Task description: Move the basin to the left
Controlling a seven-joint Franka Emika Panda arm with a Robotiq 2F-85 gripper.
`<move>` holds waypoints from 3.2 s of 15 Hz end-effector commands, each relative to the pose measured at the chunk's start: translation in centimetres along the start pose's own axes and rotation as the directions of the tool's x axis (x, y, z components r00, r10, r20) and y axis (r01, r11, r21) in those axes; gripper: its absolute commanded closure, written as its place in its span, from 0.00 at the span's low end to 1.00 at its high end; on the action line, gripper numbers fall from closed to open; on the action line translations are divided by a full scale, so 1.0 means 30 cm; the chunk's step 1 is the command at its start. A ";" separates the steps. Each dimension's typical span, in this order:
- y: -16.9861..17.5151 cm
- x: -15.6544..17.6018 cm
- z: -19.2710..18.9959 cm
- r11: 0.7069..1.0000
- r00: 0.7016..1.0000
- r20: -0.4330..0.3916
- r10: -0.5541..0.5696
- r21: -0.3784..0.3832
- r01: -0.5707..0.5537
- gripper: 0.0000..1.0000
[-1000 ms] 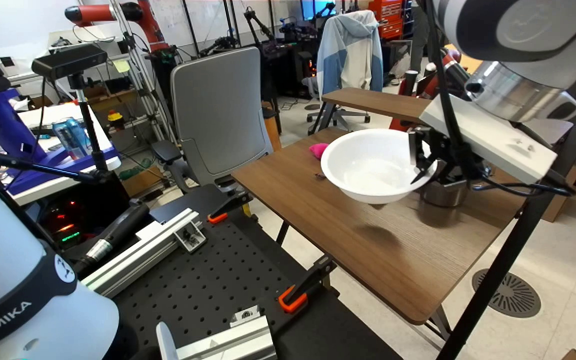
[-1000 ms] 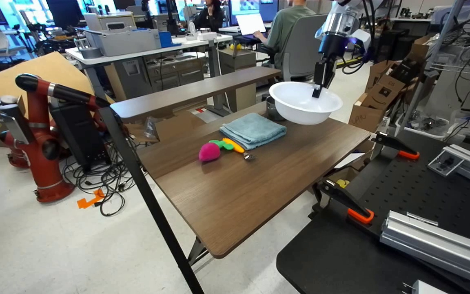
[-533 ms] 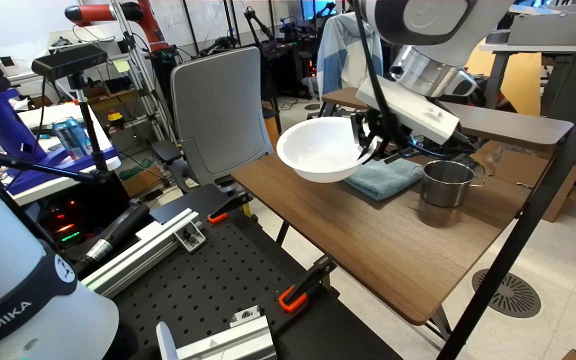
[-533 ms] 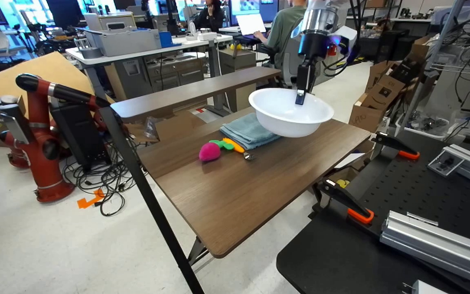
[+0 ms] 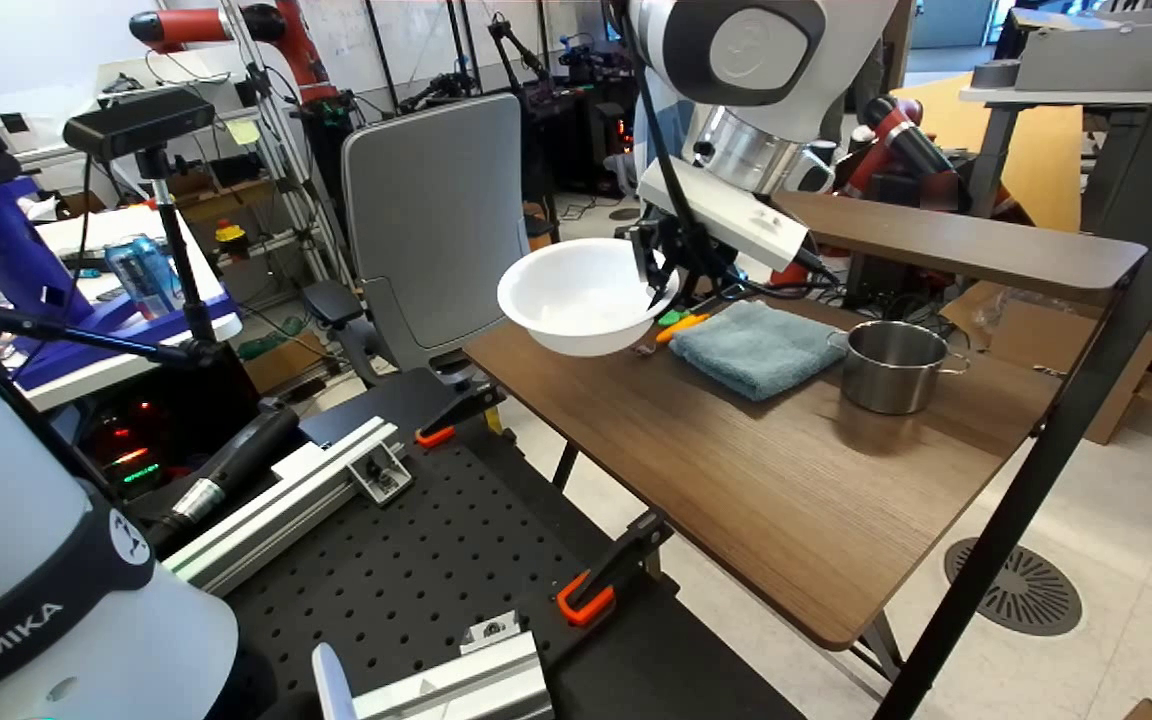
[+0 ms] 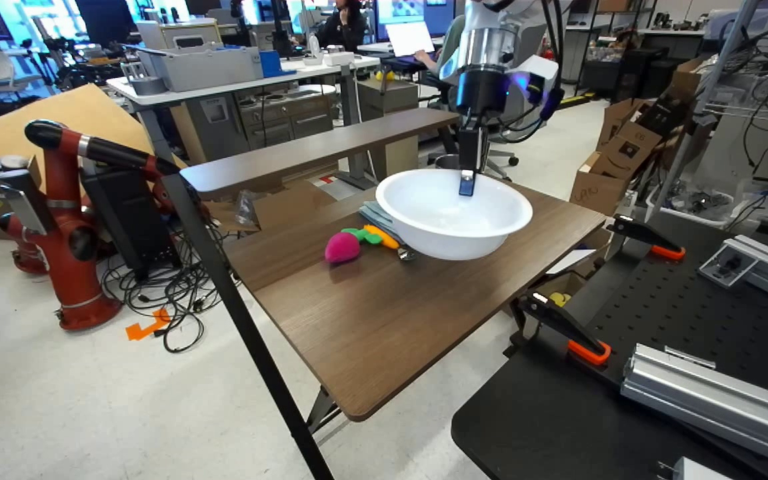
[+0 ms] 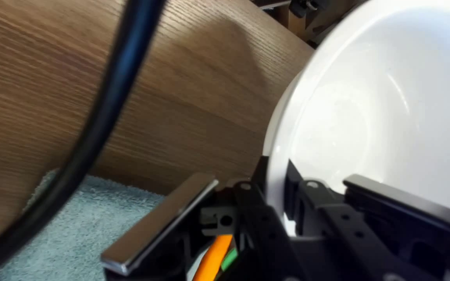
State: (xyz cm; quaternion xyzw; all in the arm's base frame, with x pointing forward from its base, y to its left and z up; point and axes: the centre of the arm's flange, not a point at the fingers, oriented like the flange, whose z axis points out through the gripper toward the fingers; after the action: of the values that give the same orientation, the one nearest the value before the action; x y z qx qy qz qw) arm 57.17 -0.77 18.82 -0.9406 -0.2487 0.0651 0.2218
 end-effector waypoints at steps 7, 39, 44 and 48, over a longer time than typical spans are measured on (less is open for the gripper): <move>-0.158 0.130 0.171 0.996 0.999 0.019 0.036 -0.084 -0.034 0.98; -0.264 0.175 0.109 0.975 0.993 -0.011 0.116 -0.189 -0.116 0.00; -0.284 0.147 0.100 0.975 0.994 -0.004 0.107 -0.193 -0.106 0.00; -0.284 0.147 0.099 0.975 0.994 -0.004 0.106 -0.193 -0.105 0.00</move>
State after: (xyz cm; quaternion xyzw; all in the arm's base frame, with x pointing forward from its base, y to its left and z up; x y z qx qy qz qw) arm 56.56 9.20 19.94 -0.9694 -0.2042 0.0555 0.1247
